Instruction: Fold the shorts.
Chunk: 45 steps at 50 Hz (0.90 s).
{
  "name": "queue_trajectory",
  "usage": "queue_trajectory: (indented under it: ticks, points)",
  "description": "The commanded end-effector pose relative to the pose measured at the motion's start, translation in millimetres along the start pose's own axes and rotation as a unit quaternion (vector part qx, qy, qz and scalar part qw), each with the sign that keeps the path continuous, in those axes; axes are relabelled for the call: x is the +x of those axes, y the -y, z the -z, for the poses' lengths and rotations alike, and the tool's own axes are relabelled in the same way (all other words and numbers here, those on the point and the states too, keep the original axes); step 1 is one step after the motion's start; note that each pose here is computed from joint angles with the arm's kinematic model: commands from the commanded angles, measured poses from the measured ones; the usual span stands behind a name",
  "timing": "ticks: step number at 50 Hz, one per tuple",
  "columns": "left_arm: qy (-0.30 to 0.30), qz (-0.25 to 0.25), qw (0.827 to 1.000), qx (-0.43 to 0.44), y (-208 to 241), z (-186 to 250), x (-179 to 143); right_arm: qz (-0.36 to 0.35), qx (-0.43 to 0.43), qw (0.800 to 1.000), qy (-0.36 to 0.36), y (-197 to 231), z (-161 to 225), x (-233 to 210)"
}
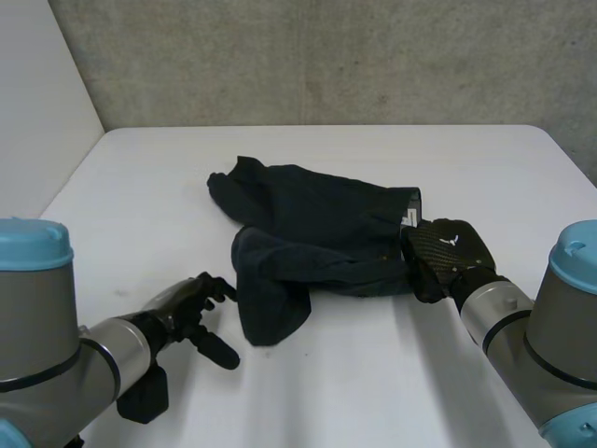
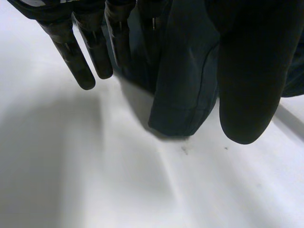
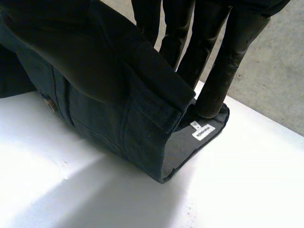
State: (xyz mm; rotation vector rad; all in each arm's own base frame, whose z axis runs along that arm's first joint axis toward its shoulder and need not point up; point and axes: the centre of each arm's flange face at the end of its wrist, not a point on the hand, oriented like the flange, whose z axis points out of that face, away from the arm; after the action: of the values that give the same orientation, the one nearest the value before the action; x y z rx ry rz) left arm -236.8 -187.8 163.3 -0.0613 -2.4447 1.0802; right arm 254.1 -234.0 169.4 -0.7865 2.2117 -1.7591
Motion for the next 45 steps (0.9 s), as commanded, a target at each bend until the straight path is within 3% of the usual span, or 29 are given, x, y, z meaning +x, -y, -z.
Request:
queue_trajectory:
  ticks: [1,16,22,28,31,35,36,39,40,45]
  points:
    - [-0.005,0.006,1.0,0.006,2,-19,2,0.0,-0.001,1.0,0.001,-1,1,0]
    - [-0.042,-0.002,0.999,-0.003,-5,-56,32,0.001,0.002,1.0,0.001,1,4,-1]
    - [-0.013,-0.013,1.0,0.015,-8,-67,35,0.004,0.015,1.0,-0.001,8,4,0]
    - [0.033,-0.024,0.995,0.086,27,-63,35,0.045,0.063,0.997,-0.014,41,8,7]
    - [0.033,-0.072,0.989,0.124,63,-35,42,0.085,0.084,0.993,-0.021,55,11,9]
    - [0.056,-0.196,0.965,0.165,101,2,44,0.154,0.112,0.981,-0.034,81,20,13]
    - [0.061,-0.261,0.948,0.17,107,16,48,0.177,0.117,0.977,-0.038,91,23,15]
    - [0.069,-0.354,0.916,0.176,110,38,56,0.202,0.117,0.971,-0.042,113,31,19]
    - [0.074,-0.404,0.893,0.183,110,53,60,0.205,0.115,0.971,-0.041,117,33,19]
    - [0.096,-0.524,0.821,0.204,106,87,64,0.207,0.085,0.974,-0.025,137,45,21]
